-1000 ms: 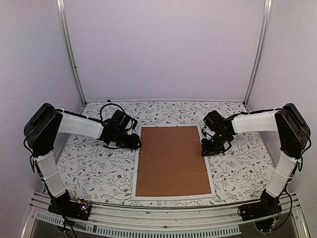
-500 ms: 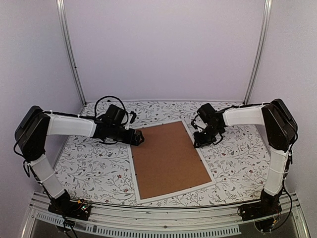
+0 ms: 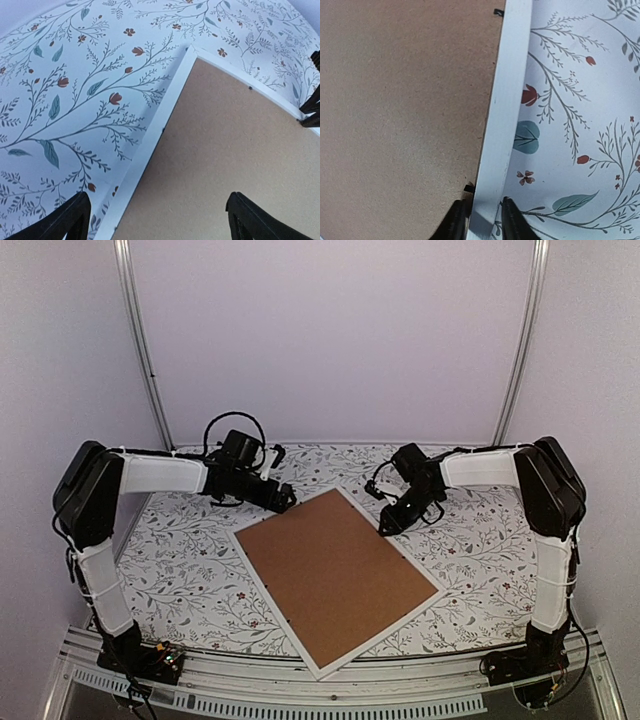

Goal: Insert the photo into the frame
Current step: Rotate the photo frame at the center of the board.

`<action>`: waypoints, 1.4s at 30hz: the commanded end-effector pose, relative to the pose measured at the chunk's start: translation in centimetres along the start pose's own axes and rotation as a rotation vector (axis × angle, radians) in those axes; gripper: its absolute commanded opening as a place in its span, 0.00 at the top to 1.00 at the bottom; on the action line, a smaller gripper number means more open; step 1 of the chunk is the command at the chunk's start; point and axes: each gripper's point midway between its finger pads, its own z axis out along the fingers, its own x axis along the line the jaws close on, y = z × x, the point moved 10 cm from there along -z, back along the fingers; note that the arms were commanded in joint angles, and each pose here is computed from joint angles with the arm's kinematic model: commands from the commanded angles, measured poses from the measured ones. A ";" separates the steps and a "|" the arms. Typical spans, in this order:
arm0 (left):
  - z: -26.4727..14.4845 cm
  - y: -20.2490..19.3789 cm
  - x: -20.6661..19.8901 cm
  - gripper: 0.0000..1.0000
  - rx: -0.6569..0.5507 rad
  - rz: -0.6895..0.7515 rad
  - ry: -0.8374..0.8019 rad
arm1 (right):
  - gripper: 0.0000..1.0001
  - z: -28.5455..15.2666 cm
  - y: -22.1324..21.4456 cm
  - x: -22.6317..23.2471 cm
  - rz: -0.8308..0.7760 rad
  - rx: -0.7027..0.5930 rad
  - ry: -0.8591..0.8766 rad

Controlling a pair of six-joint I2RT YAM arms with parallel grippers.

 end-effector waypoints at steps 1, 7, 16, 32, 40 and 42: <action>2.8 0.2 1.1 0.03 0.088 0.062 -0.018 | 0.64 0.6 -0.3 -0.7 -0.062 0.025 0.020; 4.9 -0.1 1.8 0.03 0.146 0.094 -0.081 | 0.44 -2.8 0.8 -2.1 0.038 -0.110 0.024; 7.2 0.0 3.8 0.15 0.186 0.095 -0.062 | 0.31 -6.0 -0.7 -2.6 0.193 -0.161 0.000; 8.2 -1.8 4.8 0.67 0.225 0.000 -0.040 | 0.31 -7.8 -3.7 -2.5 0.396 -0.125 -0.036; 7.3 -3.2 5.5 0.86 0.228 -0.067 0.073 | 0.21 -8.9 -4.3 -2.8 0.465 -0.144 -0.104; 7.0 -3.5 5.6 0.91 0.233 -0.085 0.107 | 0.18 -9.0 -4.5 -2.8 0.482 -0.143 -0.115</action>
